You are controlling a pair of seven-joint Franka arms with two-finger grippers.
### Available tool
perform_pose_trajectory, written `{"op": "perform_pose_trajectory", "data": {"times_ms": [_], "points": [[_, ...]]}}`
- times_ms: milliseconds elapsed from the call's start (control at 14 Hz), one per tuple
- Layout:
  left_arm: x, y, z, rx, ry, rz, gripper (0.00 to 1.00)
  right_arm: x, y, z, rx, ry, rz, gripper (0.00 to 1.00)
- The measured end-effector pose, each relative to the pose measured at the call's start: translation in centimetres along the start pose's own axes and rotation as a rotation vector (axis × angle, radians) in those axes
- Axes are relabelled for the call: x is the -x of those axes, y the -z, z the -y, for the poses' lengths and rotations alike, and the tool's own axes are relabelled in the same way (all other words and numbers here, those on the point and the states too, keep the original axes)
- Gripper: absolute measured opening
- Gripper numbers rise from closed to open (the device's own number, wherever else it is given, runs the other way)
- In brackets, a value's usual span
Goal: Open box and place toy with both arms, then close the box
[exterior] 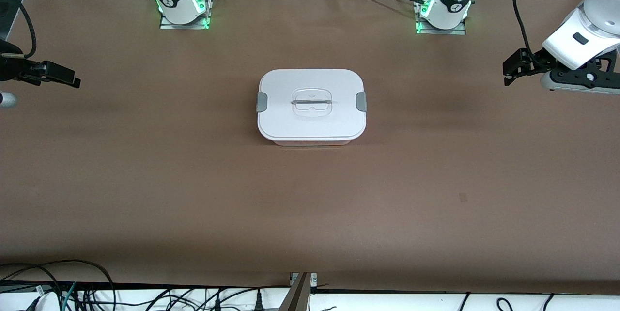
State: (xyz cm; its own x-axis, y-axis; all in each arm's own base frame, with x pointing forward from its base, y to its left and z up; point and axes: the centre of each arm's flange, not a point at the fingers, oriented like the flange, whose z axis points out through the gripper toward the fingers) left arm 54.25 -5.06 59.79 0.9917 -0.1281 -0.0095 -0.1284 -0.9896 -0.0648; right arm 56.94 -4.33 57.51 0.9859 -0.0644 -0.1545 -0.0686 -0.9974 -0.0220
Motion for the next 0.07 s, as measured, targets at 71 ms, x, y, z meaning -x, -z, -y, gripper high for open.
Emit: {"op": "perform_pose_trajectory", "data": {"times_ms": [71], "points": [[0.01,-0.03,0.0,0.0,0.001,0.001,1.0,0.0,0.0,0.0,0.0,0.0,0.0,1.0]]}}
